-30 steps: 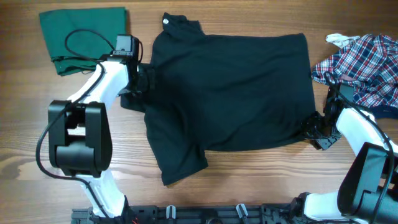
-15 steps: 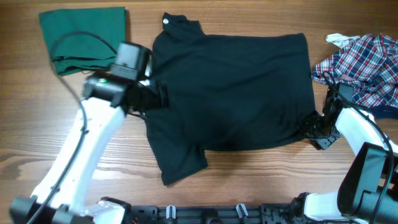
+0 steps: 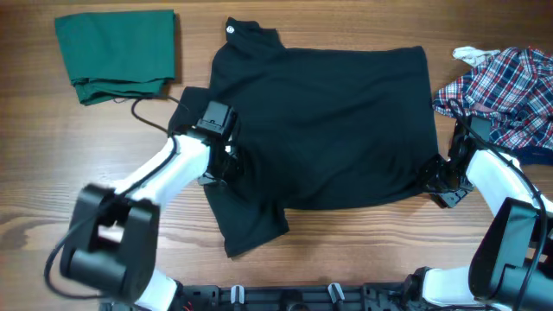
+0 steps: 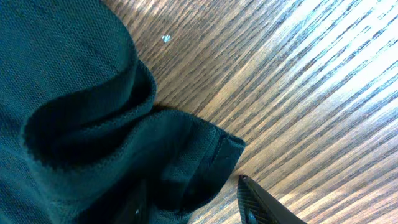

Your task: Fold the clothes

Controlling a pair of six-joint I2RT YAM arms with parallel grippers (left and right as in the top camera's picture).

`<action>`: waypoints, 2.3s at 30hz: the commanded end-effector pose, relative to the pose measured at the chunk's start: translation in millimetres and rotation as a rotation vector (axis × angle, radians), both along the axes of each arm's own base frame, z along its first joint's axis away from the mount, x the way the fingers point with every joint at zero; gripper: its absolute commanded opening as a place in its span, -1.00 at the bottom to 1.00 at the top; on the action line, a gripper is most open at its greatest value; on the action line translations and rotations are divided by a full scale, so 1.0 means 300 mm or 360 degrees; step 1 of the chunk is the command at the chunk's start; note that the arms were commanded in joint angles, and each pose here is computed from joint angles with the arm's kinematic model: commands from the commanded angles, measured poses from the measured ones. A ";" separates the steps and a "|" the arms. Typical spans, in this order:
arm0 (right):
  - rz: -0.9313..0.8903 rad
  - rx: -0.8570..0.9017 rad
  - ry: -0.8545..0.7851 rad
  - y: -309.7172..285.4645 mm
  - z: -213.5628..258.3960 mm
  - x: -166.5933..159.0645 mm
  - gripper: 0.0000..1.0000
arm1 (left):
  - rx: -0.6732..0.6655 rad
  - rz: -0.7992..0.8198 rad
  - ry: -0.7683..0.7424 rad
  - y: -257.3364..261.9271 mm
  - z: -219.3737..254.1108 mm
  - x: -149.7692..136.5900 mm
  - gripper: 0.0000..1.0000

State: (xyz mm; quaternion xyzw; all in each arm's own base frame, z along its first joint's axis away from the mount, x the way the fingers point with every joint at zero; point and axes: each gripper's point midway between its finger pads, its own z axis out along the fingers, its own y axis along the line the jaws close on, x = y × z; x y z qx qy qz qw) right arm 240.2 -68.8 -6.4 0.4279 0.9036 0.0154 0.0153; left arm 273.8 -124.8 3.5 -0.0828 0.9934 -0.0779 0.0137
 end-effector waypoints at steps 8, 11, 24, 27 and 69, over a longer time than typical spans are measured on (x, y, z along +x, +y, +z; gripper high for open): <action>0.0041 0.0060 0.0084 0.030 -0.049 -0.044 -0.04 | 0.0220 0.0085 0.0393 0.086 -0.076 -0.171 -0.92; 0.0041 0.0060 0.0084 0.030 -0.049 -0.044 -0.04 | 0.0273 0.0110 0.0440 0.107 -0.070 -0.197 -0.92; 0.0023 0.0055 0.0073 0.028 -0.047 -0.039 0.09 | 0.0271 0.0125 0.0056 0.123 0.139 -0.089 0.09; 0.0021 0.0042 0.0036 0.022 -0.021 -0.020 0.15 | 0.0184 0.0133 -0.0228 0.109 0.280 -0.024 0.26; 0.0356 -0.0032 -0.0584 0.031 0.328 0.168 0.45 | -0.0008 0.0142 -0.1430 0.082 0.096 0.841 -0.92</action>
